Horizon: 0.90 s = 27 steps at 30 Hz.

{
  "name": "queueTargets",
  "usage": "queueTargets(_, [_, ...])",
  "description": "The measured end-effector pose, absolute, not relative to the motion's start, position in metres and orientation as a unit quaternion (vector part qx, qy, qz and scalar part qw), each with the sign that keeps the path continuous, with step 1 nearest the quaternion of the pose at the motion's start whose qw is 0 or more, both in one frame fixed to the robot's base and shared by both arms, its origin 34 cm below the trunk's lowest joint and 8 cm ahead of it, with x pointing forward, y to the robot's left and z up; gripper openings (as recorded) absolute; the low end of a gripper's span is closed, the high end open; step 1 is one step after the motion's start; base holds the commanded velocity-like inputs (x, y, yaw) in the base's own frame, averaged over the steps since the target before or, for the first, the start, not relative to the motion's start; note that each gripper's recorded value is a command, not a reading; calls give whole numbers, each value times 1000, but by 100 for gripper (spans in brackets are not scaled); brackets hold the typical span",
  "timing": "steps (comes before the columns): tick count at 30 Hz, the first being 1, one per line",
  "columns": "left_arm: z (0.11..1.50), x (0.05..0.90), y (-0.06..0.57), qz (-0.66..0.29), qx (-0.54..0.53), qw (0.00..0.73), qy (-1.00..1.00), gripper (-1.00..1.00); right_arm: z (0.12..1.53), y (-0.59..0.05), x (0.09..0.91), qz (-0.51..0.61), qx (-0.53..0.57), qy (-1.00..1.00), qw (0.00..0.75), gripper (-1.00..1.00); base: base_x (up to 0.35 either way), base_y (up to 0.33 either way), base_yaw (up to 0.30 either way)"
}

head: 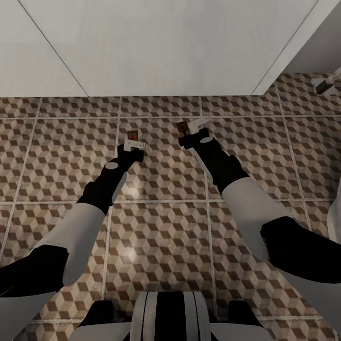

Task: Take the four mousetraps from the cabinet in the bathroom and place them on the bathroom floor. Make sure all four end up on the same floor surface, and ensure that at least two of them are either under or directly next to the same bathroom sink.

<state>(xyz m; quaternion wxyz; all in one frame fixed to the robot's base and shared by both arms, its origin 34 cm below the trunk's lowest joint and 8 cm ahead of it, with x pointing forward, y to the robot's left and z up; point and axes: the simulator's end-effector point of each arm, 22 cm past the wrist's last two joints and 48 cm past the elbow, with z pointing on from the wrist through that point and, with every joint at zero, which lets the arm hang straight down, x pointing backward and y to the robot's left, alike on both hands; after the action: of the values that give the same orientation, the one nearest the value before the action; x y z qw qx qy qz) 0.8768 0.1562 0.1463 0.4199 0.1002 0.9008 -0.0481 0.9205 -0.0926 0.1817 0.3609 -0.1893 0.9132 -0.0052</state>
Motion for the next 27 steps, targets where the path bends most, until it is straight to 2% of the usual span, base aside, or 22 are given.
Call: queueTargets(27, [148, 878, 152, -51, 99, 425, 898, -100, 150, -90, 905, 10, -194, 901, 387, -100, 9, 0, 0])
